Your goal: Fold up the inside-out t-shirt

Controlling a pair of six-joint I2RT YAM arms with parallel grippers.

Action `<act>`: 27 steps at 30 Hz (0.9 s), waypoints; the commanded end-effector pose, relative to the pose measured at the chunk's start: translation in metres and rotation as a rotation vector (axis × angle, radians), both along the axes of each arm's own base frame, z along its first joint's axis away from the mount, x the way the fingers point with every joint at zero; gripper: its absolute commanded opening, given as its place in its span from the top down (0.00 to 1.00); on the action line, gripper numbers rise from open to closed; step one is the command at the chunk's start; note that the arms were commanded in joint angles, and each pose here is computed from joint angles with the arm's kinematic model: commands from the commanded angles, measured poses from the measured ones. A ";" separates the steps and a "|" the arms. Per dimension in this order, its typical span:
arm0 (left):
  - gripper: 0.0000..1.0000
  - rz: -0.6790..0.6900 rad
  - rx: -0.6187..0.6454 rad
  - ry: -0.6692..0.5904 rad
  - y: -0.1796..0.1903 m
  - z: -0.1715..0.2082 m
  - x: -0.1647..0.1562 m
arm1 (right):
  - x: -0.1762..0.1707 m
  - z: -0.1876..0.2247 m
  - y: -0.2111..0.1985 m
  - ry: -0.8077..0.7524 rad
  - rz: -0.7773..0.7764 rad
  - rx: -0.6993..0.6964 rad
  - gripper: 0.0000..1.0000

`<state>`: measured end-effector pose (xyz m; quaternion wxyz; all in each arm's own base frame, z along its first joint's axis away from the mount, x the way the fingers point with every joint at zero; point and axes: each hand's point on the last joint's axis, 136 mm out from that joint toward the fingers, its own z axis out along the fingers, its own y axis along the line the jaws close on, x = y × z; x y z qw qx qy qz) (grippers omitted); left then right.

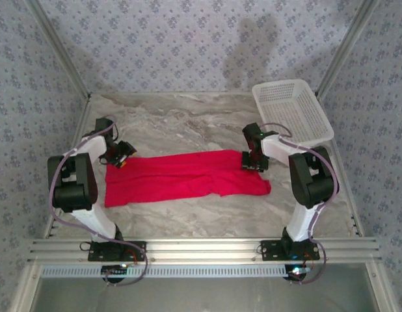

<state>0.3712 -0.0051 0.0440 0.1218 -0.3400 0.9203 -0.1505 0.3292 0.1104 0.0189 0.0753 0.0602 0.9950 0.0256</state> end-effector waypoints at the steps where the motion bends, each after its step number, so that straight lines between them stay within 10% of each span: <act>1: 0.47 -0.012 -0.023 0.018 -0.005 -0.005 -0.009 | -0.022 -0.022 -0.016 0.103 -0.031 -0.060 0.82; 15: 0.47 -0.062 -0.115 -0.125 -0.044 0.055 0.010 | -0.032 0.083 -0.056 -0.137 -0.131 -0.045 1.00; 27: 0.47 0.115 -0.188 -0.251 0.023 0.117 0.007 | -0.026 0.207 0.045 -0.404 -0.035 0.072 1.00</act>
